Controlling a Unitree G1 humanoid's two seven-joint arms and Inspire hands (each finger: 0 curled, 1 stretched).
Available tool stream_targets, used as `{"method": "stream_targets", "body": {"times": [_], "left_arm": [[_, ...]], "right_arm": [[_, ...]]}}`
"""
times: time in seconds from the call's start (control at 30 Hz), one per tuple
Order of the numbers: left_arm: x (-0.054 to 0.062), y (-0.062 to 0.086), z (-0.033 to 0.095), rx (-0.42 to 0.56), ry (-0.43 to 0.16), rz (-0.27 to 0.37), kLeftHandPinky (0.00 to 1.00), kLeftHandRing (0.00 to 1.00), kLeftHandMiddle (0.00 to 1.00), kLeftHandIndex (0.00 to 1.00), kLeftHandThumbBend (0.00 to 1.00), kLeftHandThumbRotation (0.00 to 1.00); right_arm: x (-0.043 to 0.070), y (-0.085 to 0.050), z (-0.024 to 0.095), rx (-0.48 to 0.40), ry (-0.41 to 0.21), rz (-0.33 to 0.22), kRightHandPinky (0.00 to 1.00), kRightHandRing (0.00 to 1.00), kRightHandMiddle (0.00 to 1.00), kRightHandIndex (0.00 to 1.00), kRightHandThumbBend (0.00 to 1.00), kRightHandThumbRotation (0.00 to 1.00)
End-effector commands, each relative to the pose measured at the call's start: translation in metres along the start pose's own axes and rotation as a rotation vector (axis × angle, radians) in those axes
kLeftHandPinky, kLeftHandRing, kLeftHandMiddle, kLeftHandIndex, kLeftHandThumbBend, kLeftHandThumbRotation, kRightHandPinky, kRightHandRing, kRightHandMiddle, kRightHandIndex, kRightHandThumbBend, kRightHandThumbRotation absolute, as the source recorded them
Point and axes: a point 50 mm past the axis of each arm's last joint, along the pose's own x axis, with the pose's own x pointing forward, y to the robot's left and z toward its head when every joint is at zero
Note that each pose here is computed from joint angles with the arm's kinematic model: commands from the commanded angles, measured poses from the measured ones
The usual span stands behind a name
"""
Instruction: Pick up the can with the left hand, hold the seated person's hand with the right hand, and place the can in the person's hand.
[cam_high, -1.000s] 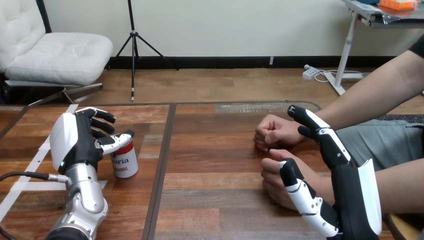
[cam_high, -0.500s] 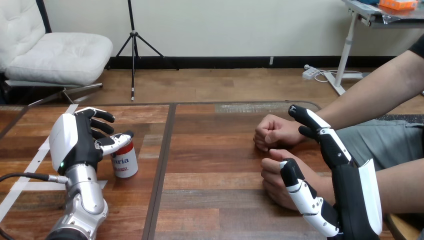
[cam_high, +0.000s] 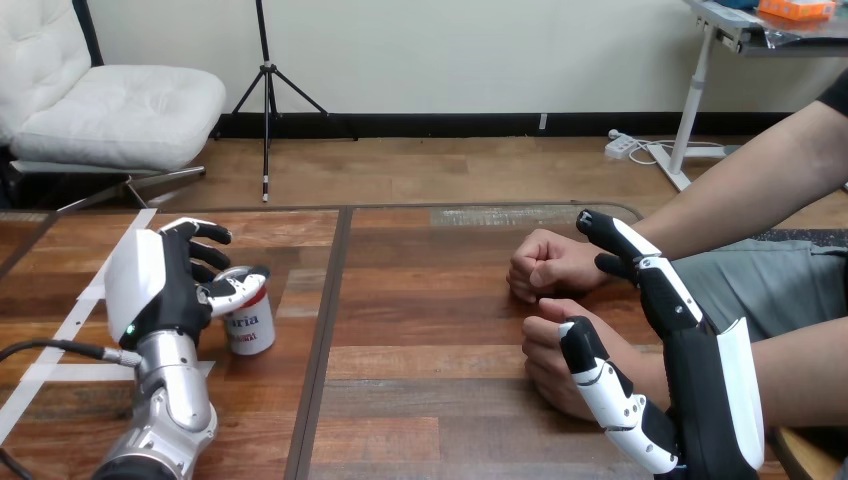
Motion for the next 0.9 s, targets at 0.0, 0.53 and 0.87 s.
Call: {"method": "stream_targets", "body": {"times": [0.0, 0.53, 0.87], "left_arm": [[0.0120, 0.0086, 0.0099, 0.065, -0.025, -0.005, 0.60, 0.69, 0.74, 0.76, 0.85, 0.19], [0.0147, 0.0073, 0.0121, 0.123, -0.032, -0.068, 0.61, 0.70, 0.76, 0.78, 0.97, 0.34], [0.0190, 0.0064, 0.0159, 0.140, -0.017, -0.141, 0.62, 0.71, 0.76, 0.78, 0.98, 0.35]], "right_arm": [[0.0142, -0.0017, 0.0096, 0.011, -0.077, -0.025, 0.80, 0.85, 0.84, 0.83, 0.55, 0.72], [0.0145, -0.0018, 0.0094, 0.012, -0.073, -0.015, 0.82, 0.86, 0.84, 0.83, 0.56, 0.70], [0.0150, -0.0017, 0.0095, 0.005, -0.070, -0.011, 0.83, 0.86, 0.85, 0.83, 0.56, 0.71]]}}
